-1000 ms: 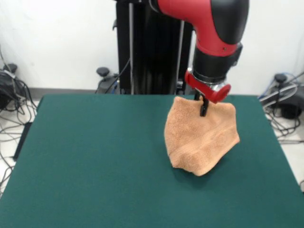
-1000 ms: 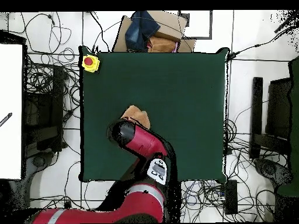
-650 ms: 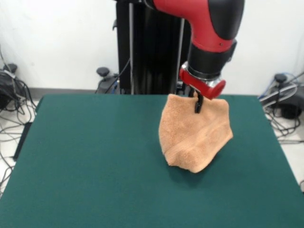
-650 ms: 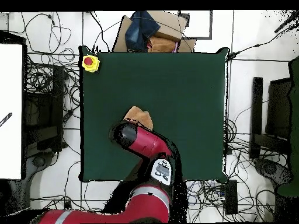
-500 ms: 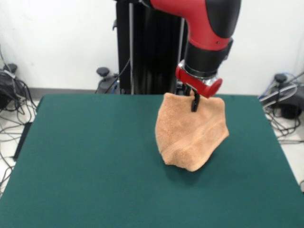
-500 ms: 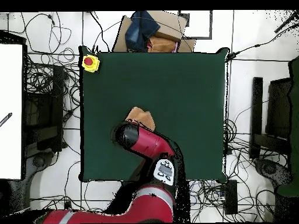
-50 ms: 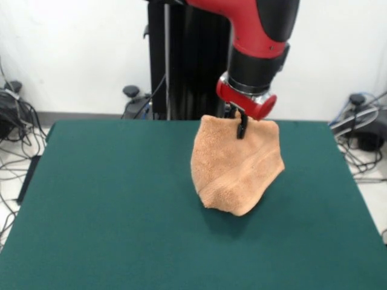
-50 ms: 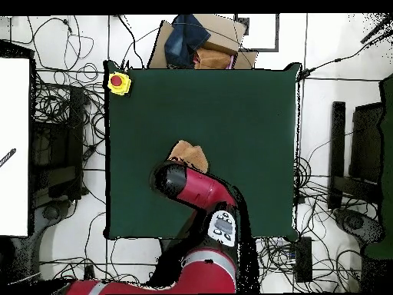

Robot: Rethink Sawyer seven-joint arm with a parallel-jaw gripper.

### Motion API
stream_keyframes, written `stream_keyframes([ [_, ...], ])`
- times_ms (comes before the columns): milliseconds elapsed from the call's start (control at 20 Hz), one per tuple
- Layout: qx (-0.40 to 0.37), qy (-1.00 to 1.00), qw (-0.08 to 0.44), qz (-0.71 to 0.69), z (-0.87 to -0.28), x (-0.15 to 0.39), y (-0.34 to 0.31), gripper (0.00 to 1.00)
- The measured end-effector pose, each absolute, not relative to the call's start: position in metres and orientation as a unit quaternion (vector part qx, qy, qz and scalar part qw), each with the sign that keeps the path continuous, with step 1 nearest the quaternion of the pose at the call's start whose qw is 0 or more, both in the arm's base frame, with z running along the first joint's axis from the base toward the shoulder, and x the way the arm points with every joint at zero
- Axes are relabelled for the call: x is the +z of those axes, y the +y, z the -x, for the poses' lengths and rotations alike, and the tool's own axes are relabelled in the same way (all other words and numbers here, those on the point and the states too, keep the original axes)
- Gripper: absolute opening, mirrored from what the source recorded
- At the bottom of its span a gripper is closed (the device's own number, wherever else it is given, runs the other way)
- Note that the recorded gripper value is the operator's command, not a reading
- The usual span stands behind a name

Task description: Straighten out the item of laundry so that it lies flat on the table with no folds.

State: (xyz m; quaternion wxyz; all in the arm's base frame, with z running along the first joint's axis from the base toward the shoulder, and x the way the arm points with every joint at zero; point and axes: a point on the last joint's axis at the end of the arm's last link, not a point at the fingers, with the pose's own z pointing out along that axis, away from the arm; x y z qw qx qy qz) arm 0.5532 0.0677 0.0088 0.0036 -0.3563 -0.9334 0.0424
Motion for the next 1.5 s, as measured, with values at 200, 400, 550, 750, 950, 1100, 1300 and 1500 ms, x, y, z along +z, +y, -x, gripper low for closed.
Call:
stream_keyframes([
  [200,0.038,-0.934,-0.008,0.355,-0.560,0.021,0.069,0.00],
  [400,0.031,-0.935,-0.023,0.352,-0.570,0.039,0.075,0.00],
  [550,0.027,-0.936,-0.029,0.349,-0.574,0.049,0.079,0.00],
  [750,0.022,-0.937,-0.031,0.347,-0.577,0.063,0.084,0.00],
  [950,0.020,-0.937,-0.035,0.347,-0.580,0.068,0.083,0.00],
  [1100,0.020,-0.936,-0.035,0.349,-0.580,0.068,0.082,0.00],
  [1300,0.021,-0.936,-0.034,0.349,-0.579,0.066,0.080,0.00],
  [1500,0.025,-0.939,-0.038,0.341,-0.578,0.063,0.080,0.00],
])
